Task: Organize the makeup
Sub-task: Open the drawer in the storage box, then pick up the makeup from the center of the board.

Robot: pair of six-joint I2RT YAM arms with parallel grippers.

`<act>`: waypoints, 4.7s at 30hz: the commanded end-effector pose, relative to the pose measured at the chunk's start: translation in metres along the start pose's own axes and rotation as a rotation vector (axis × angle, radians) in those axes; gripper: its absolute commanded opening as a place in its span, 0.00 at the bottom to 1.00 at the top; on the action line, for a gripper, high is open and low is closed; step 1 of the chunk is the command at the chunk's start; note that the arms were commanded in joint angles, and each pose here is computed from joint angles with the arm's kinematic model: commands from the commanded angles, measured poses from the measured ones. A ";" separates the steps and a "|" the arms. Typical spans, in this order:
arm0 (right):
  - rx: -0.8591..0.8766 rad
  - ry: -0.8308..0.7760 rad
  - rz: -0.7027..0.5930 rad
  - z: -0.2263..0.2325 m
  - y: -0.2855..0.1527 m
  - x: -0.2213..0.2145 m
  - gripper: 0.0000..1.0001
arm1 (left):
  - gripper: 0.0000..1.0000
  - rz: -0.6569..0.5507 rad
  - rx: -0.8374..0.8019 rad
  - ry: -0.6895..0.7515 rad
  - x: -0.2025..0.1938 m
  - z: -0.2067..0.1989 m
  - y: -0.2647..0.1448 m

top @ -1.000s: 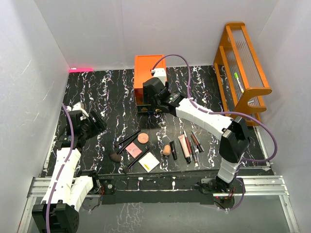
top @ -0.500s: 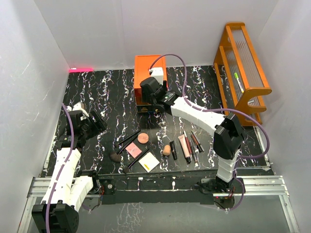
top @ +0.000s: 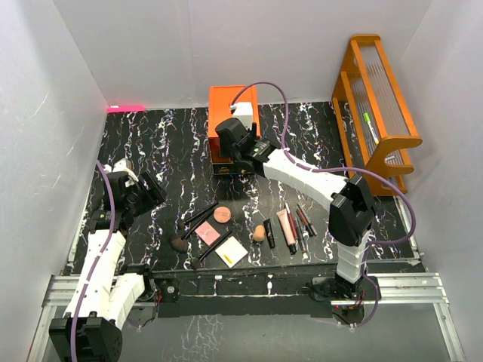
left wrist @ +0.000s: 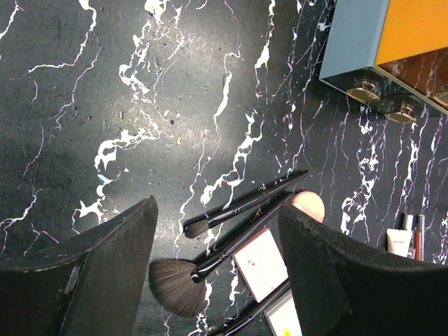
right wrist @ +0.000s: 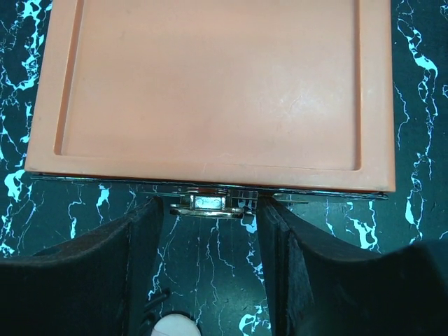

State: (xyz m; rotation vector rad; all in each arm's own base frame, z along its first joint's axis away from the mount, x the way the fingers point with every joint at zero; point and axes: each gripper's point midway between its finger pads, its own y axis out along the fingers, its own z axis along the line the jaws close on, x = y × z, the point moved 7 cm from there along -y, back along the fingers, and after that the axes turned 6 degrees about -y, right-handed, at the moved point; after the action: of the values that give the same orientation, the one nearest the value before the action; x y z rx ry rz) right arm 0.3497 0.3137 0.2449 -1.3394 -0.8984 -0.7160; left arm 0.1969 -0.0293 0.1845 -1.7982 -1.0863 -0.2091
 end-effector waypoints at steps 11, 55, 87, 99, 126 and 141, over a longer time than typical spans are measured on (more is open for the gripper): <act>-0.012 0.039 -0.074 0.008 0.002 0.022 0.39 | 0.69 -0.022 -0.024 0.001 0.005 -0.007 -0.008; 0.106 0.104 0.057 0.020 -0.114 -0.057 0.28 | 0.69 -0.024 -0.022 -0.002 0.004 -0.006 -0.008; 0.707 -0.097 0.165 -0.002 -0.186 -0.117 0.79 | 0.72 -0.024 -0.014 -0.001 0.005 -0.006 -0.008; 0.701 -0.259 0.324 0.008 -0.191 -0.203 0.85 | 0.74 -0.100 -0.025 0.010 0.010 -0.007 -0.019; 0.608 -0.458 0.371 0.044 -0.140 -0.242 0.98 | 0.91 -0.115 0.010 -0.001 0.013 -0.005 -0.023; 0.549 -0.536 0.447 0.053 -0.142 -0.270 0.78 | 0.90 -0.119 0.002 0.001 0.013 -0.005 -0.023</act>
State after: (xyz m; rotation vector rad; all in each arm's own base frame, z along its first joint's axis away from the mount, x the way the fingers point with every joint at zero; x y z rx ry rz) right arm 0.0935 0.3244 0.0820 -1.1720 -1.0776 0.2431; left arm 0.1884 -0.0227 0.1946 -1.7269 -1.1657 -0.2402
